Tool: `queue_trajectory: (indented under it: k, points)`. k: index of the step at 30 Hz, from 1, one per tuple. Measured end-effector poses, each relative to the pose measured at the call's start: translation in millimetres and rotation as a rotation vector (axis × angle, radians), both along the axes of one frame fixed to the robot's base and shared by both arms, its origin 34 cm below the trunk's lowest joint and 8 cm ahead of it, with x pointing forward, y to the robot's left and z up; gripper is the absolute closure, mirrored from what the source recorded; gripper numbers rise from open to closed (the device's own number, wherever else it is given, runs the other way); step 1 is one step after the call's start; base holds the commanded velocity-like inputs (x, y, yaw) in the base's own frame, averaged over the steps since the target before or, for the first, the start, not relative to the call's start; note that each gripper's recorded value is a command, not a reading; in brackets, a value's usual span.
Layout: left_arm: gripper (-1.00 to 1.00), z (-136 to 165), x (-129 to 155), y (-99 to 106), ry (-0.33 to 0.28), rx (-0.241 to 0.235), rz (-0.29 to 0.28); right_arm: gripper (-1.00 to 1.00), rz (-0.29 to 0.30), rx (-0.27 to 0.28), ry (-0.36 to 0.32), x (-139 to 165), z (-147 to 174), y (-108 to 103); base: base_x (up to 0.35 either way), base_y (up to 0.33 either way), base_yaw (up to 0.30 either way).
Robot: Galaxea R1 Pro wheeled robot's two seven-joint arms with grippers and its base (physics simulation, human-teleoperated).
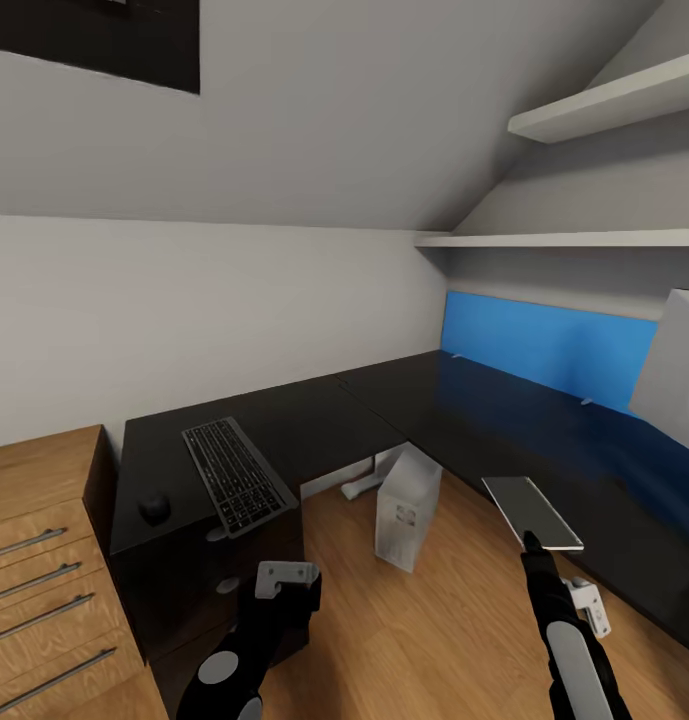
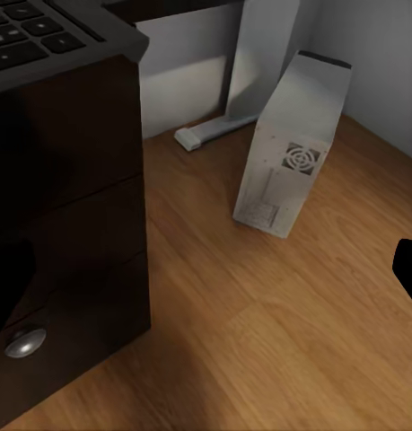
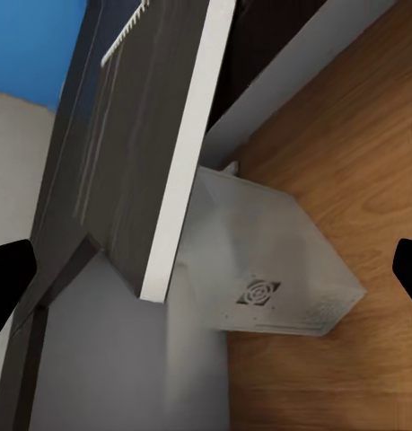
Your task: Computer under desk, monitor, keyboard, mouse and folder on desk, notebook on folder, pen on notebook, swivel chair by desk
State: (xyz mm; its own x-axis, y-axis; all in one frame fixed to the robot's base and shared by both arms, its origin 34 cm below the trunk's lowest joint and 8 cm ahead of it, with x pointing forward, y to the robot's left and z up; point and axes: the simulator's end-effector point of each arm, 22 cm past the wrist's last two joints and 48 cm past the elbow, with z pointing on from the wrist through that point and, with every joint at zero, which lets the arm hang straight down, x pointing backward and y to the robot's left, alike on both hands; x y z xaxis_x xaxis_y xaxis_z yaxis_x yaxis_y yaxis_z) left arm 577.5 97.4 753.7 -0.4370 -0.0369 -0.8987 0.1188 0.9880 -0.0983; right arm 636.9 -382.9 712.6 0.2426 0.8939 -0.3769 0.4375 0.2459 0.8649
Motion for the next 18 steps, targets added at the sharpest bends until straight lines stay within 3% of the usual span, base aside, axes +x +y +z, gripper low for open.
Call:
queue_trajectory:
  k: [11, 18]
  points:
    - [-1.0, -0.2, 0.0, 0.0, 0.001, 0.0, 0.0, -1.0, -0.012, 0.009, -0.009, -0.7, 2.0, -10.2, 0.008, 0.001, 0.0]
    - [-1.0, -0.2, -0.2, 0.0, 0.001, 0.0, 0.0, -1.0, -0.013, 0.014, -0.011, -0.8, 2.1, -10.6, 0.129, 0.052, 0.0]
